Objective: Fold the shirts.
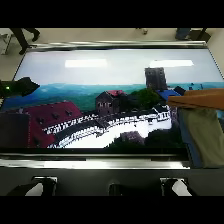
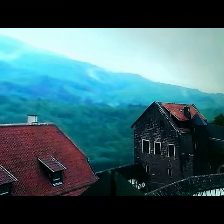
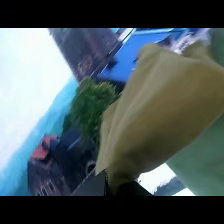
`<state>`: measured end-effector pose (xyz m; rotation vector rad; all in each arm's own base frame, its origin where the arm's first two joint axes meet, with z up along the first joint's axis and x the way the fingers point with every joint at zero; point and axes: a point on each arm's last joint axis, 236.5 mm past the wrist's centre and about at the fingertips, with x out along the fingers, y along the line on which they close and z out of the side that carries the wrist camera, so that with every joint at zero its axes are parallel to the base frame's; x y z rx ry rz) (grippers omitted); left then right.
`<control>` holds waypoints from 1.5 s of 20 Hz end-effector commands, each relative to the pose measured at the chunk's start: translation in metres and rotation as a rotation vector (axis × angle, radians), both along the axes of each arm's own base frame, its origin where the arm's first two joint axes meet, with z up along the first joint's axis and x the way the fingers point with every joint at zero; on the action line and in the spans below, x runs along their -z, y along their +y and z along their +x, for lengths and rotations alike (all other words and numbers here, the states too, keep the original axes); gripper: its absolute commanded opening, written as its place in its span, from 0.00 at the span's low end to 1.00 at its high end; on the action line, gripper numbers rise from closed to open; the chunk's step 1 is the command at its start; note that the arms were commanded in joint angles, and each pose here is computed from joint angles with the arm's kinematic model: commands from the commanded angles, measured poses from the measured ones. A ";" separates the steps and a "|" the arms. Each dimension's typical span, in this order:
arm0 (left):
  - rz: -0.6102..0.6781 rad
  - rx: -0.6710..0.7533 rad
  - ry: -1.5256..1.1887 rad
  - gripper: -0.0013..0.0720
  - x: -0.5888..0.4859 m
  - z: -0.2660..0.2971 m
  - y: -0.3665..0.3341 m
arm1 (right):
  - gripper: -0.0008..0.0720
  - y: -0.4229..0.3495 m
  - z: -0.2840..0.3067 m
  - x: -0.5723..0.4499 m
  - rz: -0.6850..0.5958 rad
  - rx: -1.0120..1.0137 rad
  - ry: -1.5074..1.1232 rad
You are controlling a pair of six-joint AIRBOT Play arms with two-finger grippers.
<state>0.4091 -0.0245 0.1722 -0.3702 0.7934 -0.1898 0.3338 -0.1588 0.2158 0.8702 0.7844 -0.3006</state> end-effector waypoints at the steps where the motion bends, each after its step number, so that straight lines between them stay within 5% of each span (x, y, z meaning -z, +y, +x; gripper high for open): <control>1: 0.003 0.002 0.000 0.06 0.001 0.000 0.000 | 0.08 -0.052 -0.034 -0.021 0.008 0.261 -0.056; 8: 0.003 0.003 0.000 0.06 0.001 0.000 0.000 | 0.08 -0.055 -0.068 -0.005 0.065 0.354 0.061; 14: 0.003 0.002 0.000 0.06 0.001 0.000 0.000 | 0.08 -0.099 -0.177 0.038 -0.159 0.524 0.516; 22: 0.002 0.003 0.003 0.06 0.001 -0.001 0.000 | 0.09 -0.063 -0.195 0.153 0.035 0.482 0.690; 23: 0.001 0.004 0.004 0.06 0.001 -0.001 0.000 | 0.25 -0.059 -0.198 0.164 0.054 0.475 0.710; 24: -0.001 0.004 0.003 0.06 0.001 -0.001 -0.001 | 0.68 -0.059 -0.200 0.168 0.051 0.474 0.718; 25: -0.002 0.004 0.002 0.06 0.000 -0.001 -0.001 | 0.95 -0.064 -0.201 0.168 0.013 0.436 0.719; 30: -0.079 0.017 -0.112 0.06 -0.047 0.009 -0.015 | 0.98 -0.147 -0.165 0.074 -0.396 0.461 0.468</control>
